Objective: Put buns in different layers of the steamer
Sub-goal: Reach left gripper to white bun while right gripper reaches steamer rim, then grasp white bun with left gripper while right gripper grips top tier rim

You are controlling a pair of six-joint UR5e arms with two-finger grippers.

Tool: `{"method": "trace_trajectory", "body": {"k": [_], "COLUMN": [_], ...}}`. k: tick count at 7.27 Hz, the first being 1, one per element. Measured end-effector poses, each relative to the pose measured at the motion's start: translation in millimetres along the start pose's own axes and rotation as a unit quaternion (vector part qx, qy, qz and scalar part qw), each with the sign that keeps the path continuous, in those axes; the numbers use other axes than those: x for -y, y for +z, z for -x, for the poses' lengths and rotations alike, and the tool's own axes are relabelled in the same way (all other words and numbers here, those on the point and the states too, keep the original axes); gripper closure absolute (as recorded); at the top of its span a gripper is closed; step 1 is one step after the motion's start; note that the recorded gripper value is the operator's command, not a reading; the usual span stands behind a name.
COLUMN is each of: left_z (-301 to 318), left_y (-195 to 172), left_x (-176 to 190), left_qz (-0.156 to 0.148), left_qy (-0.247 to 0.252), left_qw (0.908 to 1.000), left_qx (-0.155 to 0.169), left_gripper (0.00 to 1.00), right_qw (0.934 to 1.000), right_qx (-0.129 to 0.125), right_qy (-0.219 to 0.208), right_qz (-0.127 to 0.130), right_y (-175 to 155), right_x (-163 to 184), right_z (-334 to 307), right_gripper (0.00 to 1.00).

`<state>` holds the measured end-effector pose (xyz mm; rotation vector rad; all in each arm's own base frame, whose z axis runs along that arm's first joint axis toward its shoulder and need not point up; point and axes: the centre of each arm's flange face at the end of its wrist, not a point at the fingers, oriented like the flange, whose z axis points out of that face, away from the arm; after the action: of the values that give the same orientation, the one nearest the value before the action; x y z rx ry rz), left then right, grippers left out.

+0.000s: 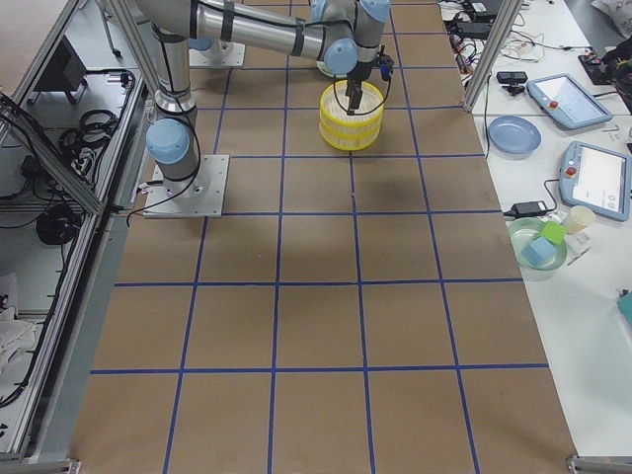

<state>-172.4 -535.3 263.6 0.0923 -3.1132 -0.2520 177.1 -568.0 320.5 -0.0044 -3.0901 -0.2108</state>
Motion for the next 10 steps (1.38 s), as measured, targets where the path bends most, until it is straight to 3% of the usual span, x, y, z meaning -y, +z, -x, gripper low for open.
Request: {"method": "trace_trajectory", "body": {"k": [1, 3, 6, 7, 9, 10], "left_z": [0, 0, 0, 1, 1, 1], "left_y": [14, 36, 58, 63, 66, 67], "left_x": [5, 11, 14, 14, 14, 15], "left_qz": [0.009, 0.017, 0.023, 0.027, 0.027, 0.025], "left_qy": [0.000, 0.000, 0.003, 0.003, 0.004, 0.005], "left_qw": [1.0000, 0.9999, 0.9997, 0.9996, 0.9996, 0.9997], "left_qx": [0.000, 0.003, 0.004, 0.005, 0.006, 0.006], "left_gripper": [0.06, 0.07, 0.17, 0.33, 0.52, 0.70], "right_qw": [1.0000, 1.0000, 0.9999, 0.9999, 0.9999, 0.9996], "right_qx": [0.000, -0.001, -0.007, -0.009, -0.007, -0.004], "right_qy": [0.000, 0.000, -0.004, -0.003, 0.012, 0.027], "right_qz": [0.004, 0.008, 0.008, 0.005, 0.003, 0.006], "right_y": [21, 42, 44, 41, 37, 36], "right_x": [12, 23, 25, 25, 31, 35], "right_z": [2, 3, 2, 0, -23, -45], "right_gripper": [0.44, 0.98, 1.00, 1.00, 1.00, 1.00]}}
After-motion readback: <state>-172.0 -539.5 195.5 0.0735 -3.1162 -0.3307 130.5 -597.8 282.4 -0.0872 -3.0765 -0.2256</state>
